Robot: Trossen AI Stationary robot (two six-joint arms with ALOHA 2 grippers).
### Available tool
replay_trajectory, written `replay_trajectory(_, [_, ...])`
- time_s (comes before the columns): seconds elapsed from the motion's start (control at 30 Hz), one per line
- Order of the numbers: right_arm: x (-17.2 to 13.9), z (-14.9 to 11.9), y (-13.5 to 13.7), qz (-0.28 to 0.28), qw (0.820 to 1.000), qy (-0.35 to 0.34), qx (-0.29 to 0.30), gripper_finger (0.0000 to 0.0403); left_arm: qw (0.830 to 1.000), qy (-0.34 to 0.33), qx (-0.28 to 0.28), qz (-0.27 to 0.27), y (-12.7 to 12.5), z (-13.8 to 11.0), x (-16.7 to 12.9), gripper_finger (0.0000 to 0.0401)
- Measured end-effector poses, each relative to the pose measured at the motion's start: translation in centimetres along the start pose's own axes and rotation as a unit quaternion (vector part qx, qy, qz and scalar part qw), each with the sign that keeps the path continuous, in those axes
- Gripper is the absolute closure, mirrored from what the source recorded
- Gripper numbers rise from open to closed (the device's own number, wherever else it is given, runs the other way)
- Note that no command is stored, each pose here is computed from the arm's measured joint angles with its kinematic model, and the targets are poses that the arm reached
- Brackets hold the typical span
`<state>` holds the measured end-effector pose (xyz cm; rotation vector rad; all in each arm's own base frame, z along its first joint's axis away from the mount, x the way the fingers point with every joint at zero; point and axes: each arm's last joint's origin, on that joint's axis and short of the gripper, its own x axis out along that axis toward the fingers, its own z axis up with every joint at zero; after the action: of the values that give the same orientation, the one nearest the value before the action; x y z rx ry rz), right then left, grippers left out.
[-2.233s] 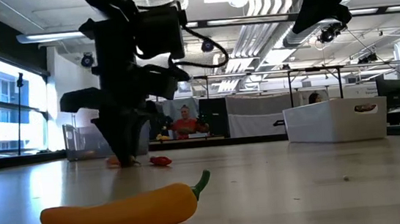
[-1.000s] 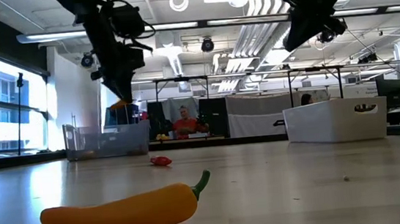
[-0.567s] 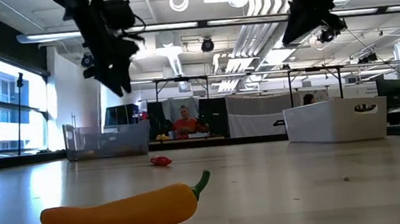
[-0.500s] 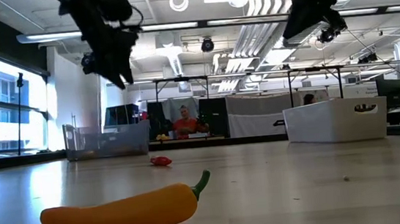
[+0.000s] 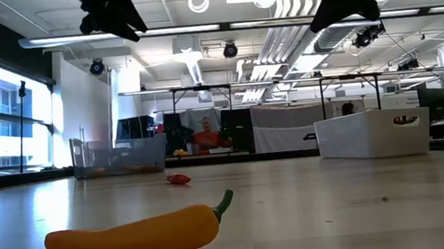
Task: Sort produce into baskets
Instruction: Put the orange chili pepper into the black bin
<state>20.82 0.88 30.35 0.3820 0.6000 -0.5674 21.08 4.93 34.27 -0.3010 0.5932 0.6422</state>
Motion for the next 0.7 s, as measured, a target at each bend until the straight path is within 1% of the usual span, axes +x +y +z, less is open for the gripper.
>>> replay_trajectory(0.07, [0.4,-0.4,0.6,-0.008,1.000,0.001,-0.003,0.0402,1.000,-0.015,-0.005,-0.006,-0.7,-1.1,-0.1,0.0240])
replay_trajectory(0.13, [0.8,-0.9,1.3,-0.015,1.000,0.005,-0.009,0.0402,0.999,-0.026,-0.027,-0.023,-1.4,-2.5,0.4,0.0240])
replay_trajectory(0.27, [1.5,-1.7,2.6,-0.008,0.999,0.016,-0.029,0.0402,0.992,-0.038,-0.097,-0.070,-2.8,-5.3,1.8,0.0240])
replay_trajectory(0.4, [2.1,-2.3,4.1,0.016,0.999,0.012,-0.044,0.0402,0.978,-0.046,-0.162,-0.123,-4.2,-7.4,2.6,0.0240])
replay_trajectory(0.53, [2.7,-2.8,5.3,0.031,0.998,0.008,-0.056,0.0402,0.971,-0.057,-0.173,-0.156,-5.2,-7.8,2.2,0.0240])
replay_trajectory(0.63, [3.1,-3.1,6.0,0.040,0.998,0.009,-0.050,0.0402,0.971,-0.066,-0.168,-0.154,-5.3,-7.8,1.9,0.0240])
replay_trajectory(0.7, [3.6,-3.3,6.5,0.046,0.998,0.009,-0.035,0.0402,0.973,-0.073,-0.158,-0.152,-5.1,-7.7,1.7,0.0240])
